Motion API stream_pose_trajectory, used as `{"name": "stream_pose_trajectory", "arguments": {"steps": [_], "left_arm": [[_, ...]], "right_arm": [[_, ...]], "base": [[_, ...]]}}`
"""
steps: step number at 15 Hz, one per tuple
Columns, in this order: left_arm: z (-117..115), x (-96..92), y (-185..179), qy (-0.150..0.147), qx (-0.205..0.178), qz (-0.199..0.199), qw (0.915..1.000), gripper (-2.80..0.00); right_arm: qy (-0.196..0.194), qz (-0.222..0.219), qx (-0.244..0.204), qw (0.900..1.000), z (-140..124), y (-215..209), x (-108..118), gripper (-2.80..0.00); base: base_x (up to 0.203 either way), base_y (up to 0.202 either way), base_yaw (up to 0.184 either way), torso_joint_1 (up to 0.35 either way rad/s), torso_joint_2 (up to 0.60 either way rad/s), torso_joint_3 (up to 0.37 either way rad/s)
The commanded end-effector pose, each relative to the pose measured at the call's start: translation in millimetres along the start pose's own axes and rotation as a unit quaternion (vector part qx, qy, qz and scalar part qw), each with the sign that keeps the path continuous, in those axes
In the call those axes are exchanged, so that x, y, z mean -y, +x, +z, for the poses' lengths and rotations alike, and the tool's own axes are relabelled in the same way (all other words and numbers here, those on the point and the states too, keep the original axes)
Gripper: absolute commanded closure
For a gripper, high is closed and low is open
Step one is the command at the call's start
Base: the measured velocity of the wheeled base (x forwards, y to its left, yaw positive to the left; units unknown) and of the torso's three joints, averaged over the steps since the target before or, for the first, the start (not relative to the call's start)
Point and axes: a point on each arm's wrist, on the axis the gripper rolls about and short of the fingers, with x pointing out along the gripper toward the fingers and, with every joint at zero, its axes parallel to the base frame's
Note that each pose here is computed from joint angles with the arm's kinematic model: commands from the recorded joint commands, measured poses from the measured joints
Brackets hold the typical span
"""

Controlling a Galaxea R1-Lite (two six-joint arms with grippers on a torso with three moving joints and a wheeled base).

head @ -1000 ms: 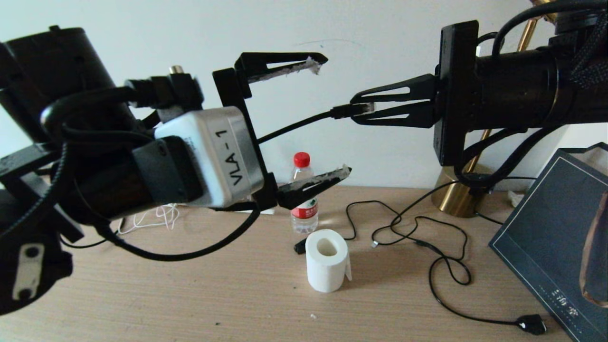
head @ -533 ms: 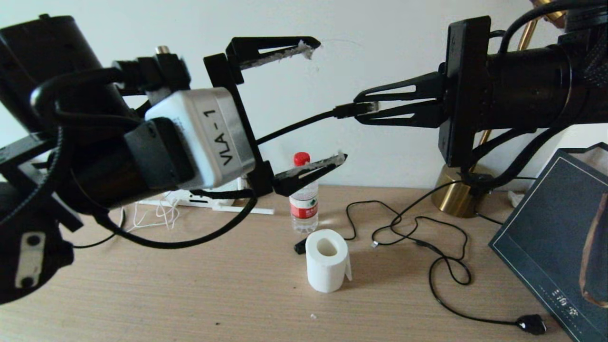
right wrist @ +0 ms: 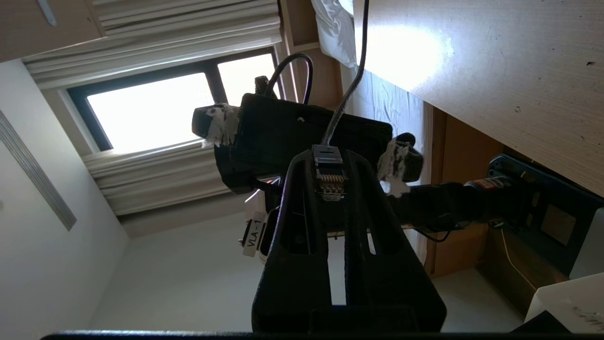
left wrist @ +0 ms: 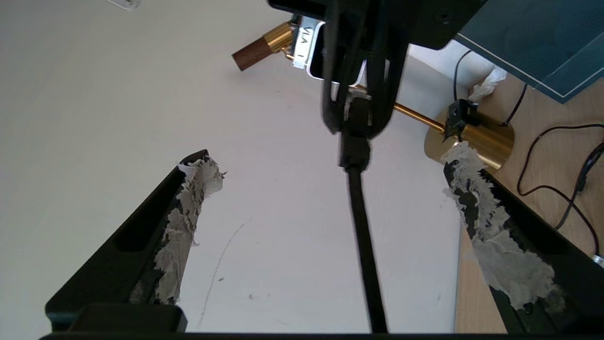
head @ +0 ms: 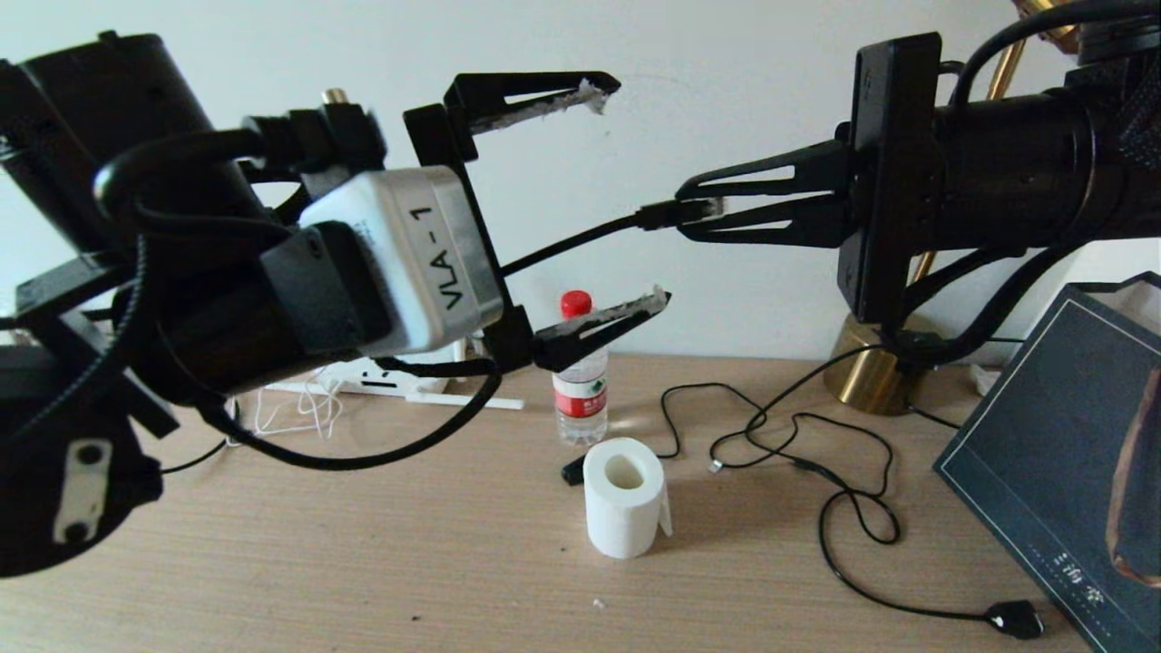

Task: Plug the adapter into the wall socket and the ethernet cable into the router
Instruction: Hand it to the other hand

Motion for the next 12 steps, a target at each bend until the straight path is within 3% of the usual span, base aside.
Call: {"name": "stream_pose_trajectory", "arguments": {"steps": [1,12], "left_arm": [[-1.5,1.3,1.3,0.003,0.001,-0.001,1.0,-2.8],[1.3,3.4,3.9,-0.004,0.008,-0.002,1.0,-2.8]], "right_arm": [[0.004,0.002,-0.003,1.0,-1.8,-2.0,-1.3,0.0],[0.005,0.003,-0.014,1.0,-2.4,-2.1,-0.7,0.0]], "base": [[0.0,0.0,0.0,0.0,0.0,0.0],[0.0,0.0,0.0,0.0,0.0,0.0]]}}
